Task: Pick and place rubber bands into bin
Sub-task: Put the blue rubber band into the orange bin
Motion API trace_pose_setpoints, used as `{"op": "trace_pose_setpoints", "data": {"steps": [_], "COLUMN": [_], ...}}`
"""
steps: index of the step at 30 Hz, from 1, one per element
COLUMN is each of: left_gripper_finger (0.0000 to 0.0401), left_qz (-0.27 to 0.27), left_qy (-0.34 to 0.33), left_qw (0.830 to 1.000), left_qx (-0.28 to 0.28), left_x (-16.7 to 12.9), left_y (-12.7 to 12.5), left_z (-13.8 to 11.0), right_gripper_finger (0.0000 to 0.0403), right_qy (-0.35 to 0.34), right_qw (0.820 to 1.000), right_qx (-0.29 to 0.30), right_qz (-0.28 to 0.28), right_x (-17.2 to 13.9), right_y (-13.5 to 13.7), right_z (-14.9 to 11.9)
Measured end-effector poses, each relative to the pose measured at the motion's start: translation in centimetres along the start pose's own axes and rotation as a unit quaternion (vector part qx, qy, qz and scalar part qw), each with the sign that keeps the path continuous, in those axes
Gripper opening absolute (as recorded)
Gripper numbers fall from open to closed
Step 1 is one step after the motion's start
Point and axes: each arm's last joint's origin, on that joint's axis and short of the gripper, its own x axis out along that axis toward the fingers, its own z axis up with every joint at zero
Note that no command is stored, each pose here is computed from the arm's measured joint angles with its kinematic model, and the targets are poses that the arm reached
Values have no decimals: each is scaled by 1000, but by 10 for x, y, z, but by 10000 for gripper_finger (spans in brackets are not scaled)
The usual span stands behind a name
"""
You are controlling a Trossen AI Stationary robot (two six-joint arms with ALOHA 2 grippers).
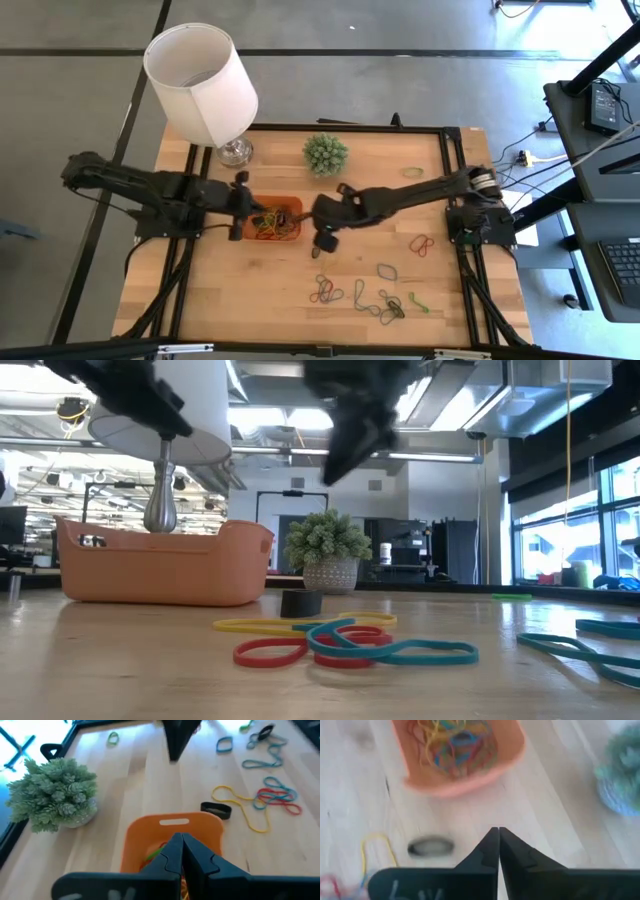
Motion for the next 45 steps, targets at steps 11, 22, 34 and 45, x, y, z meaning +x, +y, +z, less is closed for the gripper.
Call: {"op": "trace_pose_setpoints", "data": {"steps": [11, 22, 34, 45], "left_gripper_finger": [2, 13, 119, 132], "left_qz": [-12, -37, -109, -134], "left_qy": [73, 117, 151, 177], "left_qw": [997, 990, 972, 965], "left_qx": [24, 74, 144, 138], "left_x": [69, 133, 193, 224], "left_y": [-51, -110, -162, -178], "left_z": [53, 87, 78, 49], "right_gripper_finger": [11, 11, 4, 10], "right_qy": [-35, -26, -17, -19], "right_qw": [995, 983, 982, 982], "right_qx": [54, 96, 58, 44], "right_qz": [82, 152, 180, 180], "right_x": [-52, -71, -74, -74], "right_y": [-11, -26, -19, -19], "right_z": [-119, -201, -227, -228]}}
